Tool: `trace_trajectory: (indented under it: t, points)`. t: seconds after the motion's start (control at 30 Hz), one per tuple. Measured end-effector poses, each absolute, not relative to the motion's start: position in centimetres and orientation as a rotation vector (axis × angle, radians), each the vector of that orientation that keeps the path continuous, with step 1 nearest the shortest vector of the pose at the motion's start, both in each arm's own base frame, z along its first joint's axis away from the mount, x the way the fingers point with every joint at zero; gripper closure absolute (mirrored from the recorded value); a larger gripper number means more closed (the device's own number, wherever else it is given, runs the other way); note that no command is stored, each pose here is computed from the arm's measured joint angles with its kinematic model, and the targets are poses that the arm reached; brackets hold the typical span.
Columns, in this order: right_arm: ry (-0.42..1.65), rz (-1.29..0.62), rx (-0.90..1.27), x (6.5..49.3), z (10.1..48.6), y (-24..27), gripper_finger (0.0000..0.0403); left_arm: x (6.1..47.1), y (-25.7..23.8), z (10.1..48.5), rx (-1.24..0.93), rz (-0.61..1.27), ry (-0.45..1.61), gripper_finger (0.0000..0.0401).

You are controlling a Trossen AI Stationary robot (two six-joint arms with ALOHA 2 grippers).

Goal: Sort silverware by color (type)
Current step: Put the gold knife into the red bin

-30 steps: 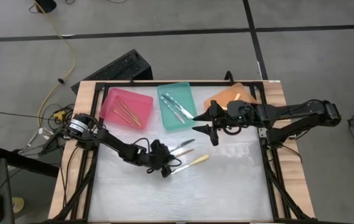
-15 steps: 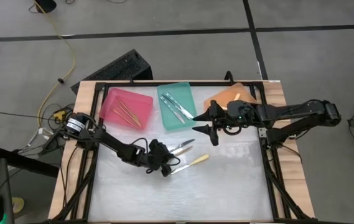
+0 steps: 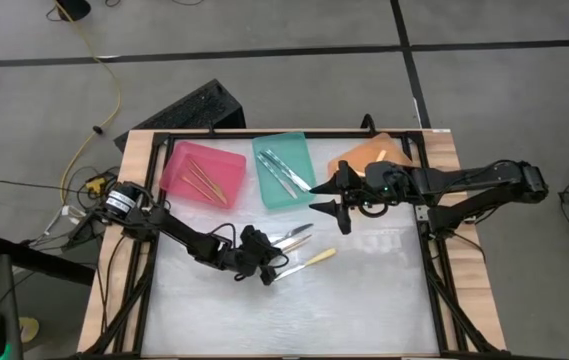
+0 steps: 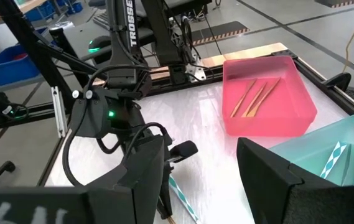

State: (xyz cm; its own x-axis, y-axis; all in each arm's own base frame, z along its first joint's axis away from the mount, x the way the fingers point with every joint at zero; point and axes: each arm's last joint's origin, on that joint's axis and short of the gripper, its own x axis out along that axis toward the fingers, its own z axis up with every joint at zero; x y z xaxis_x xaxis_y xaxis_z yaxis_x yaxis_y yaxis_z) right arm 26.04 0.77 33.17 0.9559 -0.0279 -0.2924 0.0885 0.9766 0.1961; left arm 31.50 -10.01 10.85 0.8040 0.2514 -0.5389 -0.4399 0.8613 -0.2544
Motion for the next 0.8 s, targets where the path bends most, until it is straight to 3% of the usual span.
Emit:
trace_trajectory:
  t: [0.5, 0.8]
  points:
    - [0.284, -0.080, 0.209, 26.1, 33.2, 0.6, 0.0191, 30.6, -9.3, 18.1, -0.276, 0.404, 0.300, 0.0401]
    - [0.135, -0.115, 0.222, 26.3, 34.6, -0.7, 0.0191, 28.5, -8.2, 23.8, -0.169, 0.510, 0.132, 0.0401]
